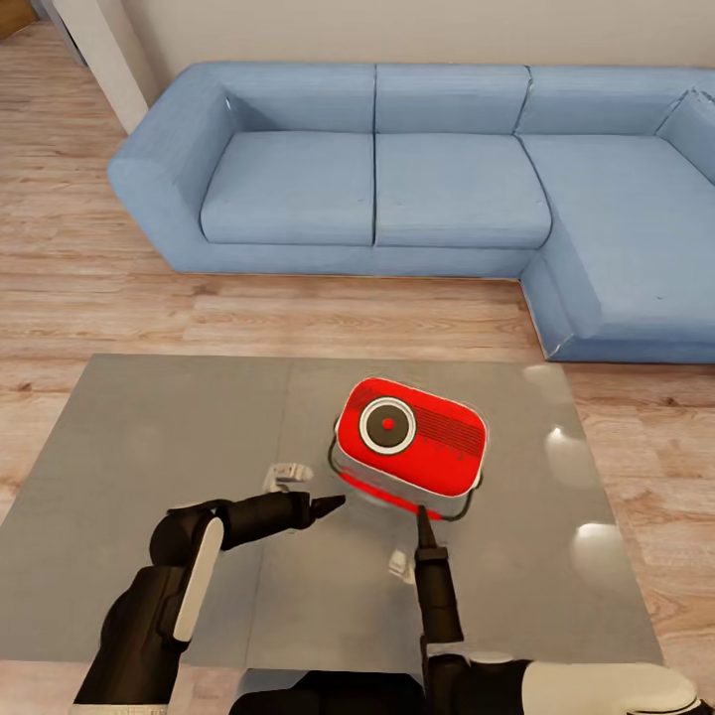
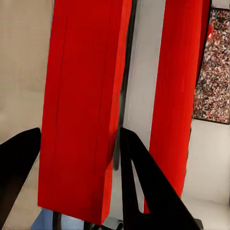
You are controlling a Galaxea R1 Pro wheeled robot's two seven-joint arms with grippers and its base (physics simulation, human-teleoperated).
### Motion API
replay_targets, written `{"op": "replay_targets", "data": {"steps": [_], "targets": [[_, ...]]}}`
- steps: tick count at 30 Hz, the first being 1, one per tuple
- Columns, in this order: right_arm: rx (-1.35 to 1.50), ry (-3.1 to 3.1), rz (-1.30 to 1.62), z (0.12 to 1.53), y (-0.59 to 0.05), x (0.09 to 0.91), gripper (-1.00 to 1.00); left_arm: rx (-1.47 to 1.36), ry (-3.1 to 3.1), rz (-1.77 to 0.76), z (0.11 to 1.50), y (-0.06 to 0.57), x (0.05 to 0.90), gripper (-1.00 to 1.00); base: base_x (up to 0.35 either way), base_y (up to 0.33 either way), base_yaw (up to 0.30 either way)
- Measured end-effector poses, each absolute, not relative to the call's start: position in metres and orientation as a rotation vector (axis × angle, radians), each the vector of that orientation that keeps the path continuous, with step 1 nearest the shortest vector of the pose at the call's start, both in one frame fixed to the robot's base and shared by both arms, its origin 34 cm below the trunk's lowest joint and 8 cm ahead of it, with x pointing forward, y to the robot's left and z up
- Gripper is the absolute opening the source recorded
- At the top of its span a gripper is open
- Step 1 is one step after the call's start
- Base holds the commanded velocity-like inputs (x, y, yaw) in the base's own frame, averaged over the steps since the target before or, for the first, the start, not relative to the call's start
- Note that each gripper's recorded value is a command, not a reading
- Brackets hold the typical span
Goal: Turn on the radio receiver that's on the table in the living room.
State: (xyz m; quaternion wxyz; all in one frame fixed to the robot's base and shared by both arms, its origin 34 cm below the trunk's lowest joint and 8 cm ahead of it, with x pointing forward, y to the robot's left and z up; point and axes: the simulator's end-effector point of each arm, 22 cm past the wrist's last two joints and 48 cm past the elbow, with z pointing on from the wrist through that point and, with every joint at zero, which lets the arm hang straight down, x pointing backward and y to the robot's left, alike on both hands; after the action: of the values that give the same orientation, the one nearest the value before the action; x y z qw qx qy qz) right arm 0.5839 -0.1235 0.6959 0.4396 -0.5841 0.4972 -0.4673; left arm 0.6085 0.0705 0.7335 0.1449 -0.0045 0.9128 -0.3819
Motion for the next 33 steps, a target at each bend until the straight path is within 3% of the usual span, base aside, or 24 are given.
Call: {"op": "replay_targets", "data": {"steps": [13,33], "targets": [[-1.556,1.097,-1.057,0.687,-0.095,0.542,-1.00,-0.020,2.611,-1.123,0.739,0.061,0.614,1.00,0.000,0.000,0.000],[-1.557,1.108,-1.077,0.686,-0.105,0.545,-1.00,-0.021,2.609,-1.126,0.739,0.060,0.614,1.00,0.000,0.000,0.000]]}}
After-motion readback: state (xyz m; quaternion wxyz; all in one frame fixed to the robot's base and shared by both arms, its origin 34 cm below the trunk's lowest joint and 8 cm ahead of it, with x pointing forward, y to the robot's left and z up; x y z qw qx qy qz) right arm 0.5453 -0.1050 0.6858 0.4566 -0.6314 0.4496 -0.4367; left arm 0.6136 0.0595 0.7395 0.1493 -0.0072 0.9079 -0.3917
